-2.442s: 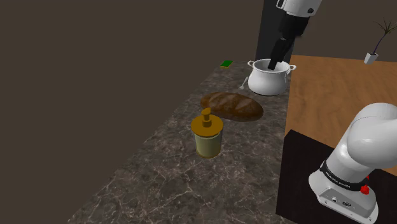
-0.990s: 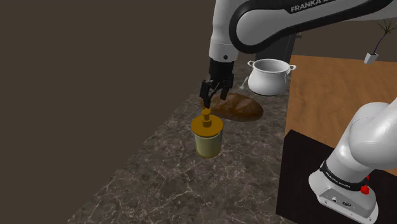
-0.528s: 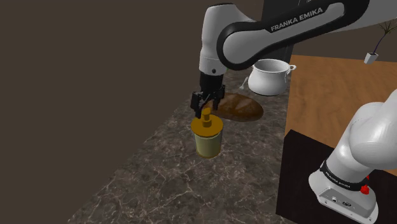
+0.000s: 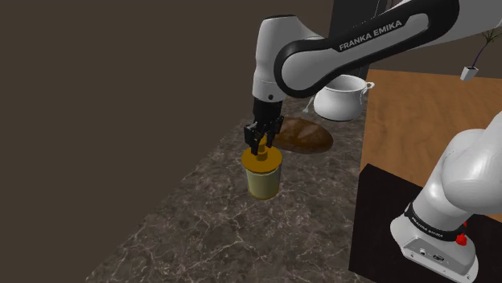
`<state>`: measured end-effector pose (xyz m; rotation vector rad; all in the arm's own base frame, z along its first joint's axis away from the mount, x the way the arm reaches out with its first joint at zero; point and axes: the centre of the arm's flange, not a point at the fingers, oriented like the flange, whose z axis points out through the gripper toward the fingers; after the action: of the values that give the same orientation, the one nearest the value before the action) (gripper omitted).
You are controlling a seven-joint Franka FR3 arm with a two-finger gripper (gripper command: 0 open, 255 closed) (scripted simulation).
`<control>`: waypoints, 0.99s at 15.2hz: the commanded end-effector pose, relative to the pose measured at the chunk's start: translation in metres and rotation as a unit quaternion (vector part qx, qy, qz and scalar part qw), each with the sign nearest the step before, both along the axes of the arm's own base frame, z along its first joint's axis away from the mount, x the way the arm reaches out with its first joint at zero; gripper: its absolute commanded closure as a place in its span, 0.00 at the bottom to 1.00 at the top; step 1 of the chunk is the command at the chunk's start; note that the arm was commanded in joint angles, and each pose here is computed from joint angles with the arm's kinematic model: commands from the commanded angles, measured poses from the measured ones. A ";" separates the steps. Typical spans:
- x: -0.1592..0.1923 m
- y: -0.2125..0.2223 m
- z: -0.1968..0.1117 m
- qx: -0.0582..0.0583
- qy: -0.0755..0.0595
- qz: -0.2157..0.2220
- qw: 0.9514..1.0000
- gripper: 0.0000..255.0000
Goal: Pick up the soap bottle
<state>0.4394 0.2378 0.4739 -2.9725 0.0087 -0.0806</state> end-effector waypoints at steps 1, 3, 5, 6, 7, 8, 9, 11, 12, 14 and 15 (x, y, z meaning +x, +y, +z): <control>0.000 0.000 -0.001 0.000 0.001 0.000 1.000 1.00; 0.000 0.000 -0.001 0.000 0.001 0.000 1.000 1.00; 0.000 0.000 -0.001 0.000 0.001 0.000 1.000 1.00; 0.001 0.000 -0.001 0.000 0.001 0.000 1.000 1.00; 0.001 0.000 0.004 0.000 0.001 0.000 1.000 1.00; 0.000 0.000 0.009 0.000 0.001 0.000 1.000 1.00; 0.001 0.000 0.015 0.000 0.001 0.000 1.000 1.00; 0.001 0.000 0.025 0.000 0.001 0.000 1.000 1.00; 0.001 0.000 0.030 0.000 0.001 0.000 1.000 1.00; 0.001 0.000 0.041 0.000 0.001 0.000 1.000 1.00; 0.001 0.000 0.046 0.000 0.001 0.000 1.000 1.00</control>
<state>0.4409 0.2384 0.5144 -2.9733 0.0078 -0.0775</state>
